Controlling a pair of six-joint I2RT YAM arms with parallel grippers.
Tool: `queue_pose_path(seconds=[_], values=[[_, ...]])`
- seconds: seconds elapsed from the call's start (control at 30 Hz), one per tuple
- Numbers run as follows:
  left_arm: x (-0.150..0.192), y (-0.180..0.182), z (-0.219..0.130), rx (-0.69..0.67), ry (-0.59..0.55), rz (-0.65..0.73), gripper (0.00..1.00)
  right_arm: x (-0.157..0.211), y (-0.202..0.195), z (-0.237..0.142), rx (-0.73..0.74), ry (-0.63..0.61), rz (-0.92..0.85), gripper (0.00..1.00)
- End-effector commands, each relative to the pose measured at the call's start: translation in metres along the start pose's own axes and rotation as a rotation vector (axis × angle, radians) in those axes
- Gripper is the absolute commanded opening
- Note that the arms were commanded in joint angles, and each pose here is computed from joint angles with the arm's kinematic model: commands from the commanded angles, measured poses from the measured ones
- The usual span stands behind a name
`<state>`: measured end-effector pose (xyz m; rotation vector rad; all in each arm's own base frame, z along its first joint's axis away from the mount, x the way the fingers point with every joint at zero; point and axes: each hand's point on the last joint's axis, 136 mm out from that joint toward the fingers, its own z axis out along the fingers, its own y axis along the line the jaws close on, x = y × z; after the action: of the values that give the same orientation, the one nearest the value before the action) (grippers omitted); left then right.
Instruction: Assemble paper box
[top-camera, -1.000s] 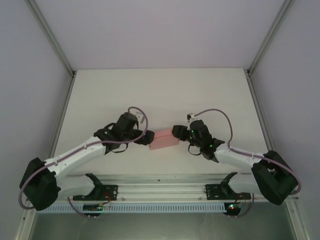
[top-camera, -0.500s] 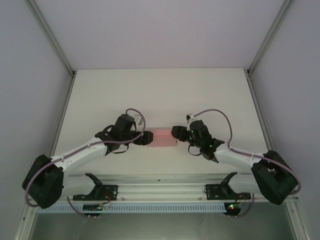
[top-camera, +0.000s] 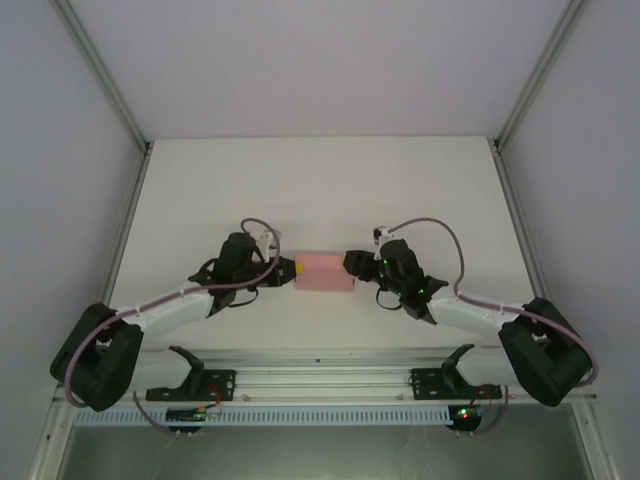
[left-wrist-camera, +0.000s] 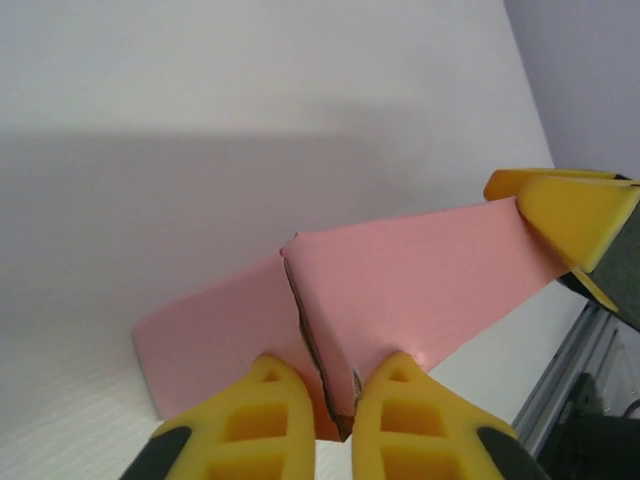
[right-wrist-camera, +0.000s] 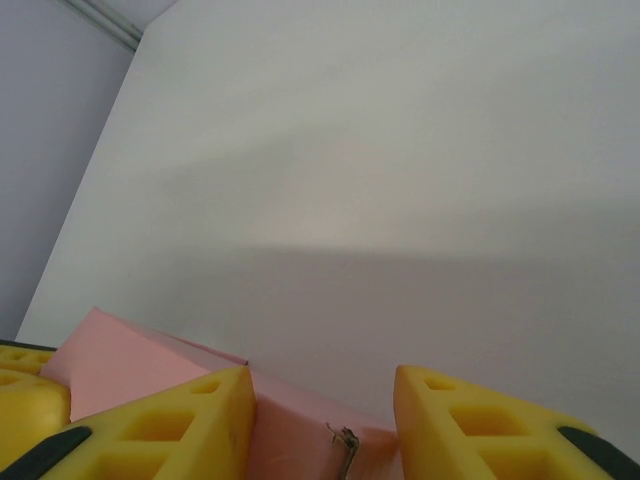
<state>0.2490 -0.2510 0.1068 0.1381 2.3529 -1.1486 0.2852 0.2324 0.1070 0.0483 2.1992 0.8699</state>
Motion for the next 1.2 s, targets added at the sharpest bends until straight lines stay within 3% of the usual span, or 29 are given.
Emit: queue_pose_path(seconds=[0.0,0.27,0.43,0.63,0.7,0.83,1.0,1.17], values=[[0.054,0.023,0.006,-0.029,0.188,-0.131,0.02,0.080,-0.067,-0.007,0.217,0.269,-0.026,0.40],[0.070,0.021,0.000,-0.009,0.278,-0.226,0.00,0.086,-0.074,-0.007,0.197,0.255,-0.063,0.35],[0.061,0.003,-0.008,0.041,0.270,-0.235,0.15,0.092,-0.078,-0.008,0.194,0.258,-0.063,0.33],[0.017,-0.033,-0.026,0.073,0.178,-0.159,0.32,0.085,-0.072,-0.008,0.183,0.242,-0.064,0.33],[0.004,-0.042,-0.032,0.066,0.153,-0.128,0.49,0.082,-0.071,-0.008,0.189,0.239,-0.065,0.33],[-0.017,-0.043,-0.034,0.029,0.114,-0.093,0.62,0.074,-0.064,-0.007,0.170,0.216,-0.066,0.33],[-0.019,-0.020,-0.021,-0.079,0.162,-0.122,0.56,0.071,-0.062,-0.007,0.172,0.213,-0.067,0.34],[-0.002,0.002,-0.006,-0.101,0.222,-0.148,0.52,0.074,-0.063,-0.008,0.174,0.226,-0.065,0.34]])
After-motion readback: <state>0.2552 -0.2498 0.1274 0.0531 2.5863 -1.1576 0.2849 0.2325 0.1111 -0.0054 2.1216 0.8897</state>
